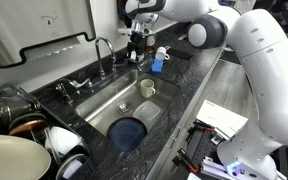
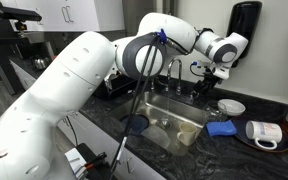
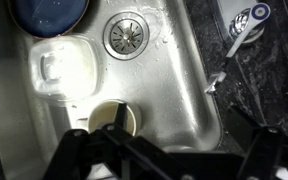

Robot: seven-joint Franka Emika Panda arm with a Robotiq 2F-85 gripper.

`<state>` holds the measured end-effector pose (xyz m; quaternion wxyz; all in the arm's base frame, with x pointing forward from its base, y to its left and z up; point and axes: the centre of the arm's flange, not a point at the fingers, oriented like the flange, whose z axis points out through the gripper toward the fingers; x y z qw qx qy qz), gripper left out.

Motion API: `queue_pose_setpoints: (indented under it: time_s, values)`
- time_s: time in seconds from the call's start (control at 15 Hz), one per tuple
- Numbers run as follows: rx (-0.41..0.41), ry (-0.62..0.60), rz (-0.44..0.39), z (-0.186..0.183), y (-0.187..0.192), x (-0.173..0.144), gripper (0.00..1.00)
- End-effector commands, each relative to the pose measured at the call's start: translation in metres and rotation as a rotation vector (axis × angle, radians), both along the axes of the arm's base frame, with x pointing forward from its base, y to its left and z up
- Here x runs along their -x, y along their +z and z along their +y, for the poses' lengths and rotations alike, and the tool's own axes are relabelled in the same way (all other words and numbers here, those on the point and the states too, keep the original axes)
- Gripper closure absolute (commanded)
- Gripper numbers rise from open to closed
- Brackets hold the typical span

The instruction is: Open the tap

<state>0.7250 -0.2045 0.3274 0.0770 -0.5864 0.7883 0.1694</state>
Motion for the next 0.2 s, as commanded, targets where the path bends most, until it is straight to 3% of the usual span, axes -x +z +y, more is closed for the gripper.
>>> queue_pose_setpoints:
  time_s: [0.0, 0.13]
  values:
    - [0.059, -0.013, -0.017, 0.0064, -0.0037, -0.0038, 0.0]
    - [0.096, -0.024, -0.057, 0.0071, -0.0018, -0.0039, 0.0]
